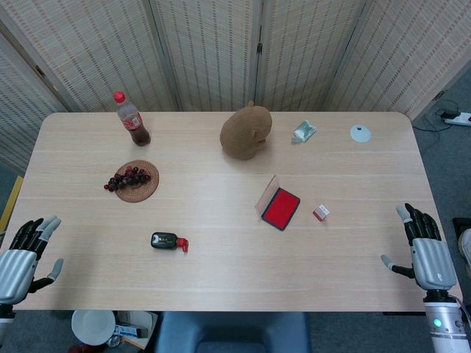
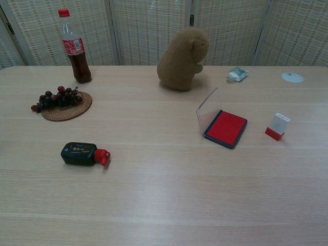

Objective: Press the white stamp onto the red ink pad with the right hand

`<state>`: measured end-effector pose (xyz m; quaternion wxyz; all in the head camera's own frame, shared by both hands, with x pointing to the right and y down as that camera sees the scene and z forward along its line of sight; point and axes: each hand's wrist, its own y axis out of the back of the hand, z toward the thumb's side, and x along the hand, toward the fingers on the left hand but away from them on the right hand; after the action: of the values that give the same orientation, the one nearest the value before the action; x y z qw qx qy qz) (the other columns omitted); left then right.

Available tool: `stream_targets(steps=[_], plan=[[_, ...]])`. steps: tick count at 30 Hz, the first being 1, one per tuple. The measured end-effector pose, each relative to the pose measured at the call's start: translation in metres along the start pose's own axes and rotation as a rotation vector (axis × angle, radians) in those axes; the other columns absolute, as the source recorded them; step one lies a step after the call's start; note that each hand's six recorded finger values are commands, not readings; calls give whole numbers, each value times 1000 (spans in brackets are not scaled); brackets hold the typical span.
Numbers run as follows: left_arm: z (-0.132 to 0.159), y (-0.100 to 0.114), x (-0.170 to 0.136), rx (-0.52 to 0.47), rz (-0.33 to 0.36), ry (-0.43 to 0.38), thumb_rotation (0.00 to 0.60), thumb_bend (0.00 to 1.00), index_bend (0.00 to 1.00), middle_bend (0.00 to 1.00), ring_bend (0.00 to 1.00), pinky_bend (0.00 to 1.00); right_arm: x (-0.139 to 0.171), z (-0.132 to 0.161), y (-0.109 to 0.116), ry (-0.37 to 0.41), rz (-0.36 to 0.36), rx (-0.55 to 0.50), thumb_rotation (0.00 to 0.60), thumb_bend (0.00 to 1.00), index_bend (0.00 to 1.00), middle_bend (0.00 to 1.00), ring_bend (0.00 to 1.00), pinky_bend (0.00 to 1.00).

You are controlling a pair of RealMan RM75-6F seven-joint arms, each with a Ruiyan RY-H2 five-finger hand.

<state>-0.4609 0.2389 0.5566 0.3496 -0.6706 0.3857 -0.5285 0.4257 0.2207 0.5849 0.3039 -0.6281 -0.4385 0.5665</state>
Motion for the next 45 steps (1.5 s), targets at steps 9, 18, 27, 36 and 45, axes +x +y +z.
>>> stream_targets(steps=[9, 18, 27, 36, 45], plan=[[1, 1, -1, -4, 3, -2, 600, 427, 0, 0, 0, 0, -2, 1, -4, 2, 16, -1, 600, 148, 0, 4, 0, 0], [-2, 5, -1, -23, 17, 3, 600, 427, 0, 0, 0, 0, -21, 18, -6, 33, 86, 23, 600, 148, 0, 6, 0, 0], [-11, 9, -4, -7, 40, 53, 600, 427, 0, 0, 0, 0, -61, 39, -7, 122, 226, 156, 600, 160, 0, 7, 0, 0], [-17, 4, -2, 15, 29, 95, 600, 428, 0, 0, 0, 0, -120, 61, -4, 234, 319, 320, 600, 182, 1, 2, 0, 0], [-27, 4, 1, 20, 31, 139, 600, 428, 0, 0, 0, 0, -149, 69, -25, 285, 391, 383, 600, 185, 37, 0, 0, 0]])
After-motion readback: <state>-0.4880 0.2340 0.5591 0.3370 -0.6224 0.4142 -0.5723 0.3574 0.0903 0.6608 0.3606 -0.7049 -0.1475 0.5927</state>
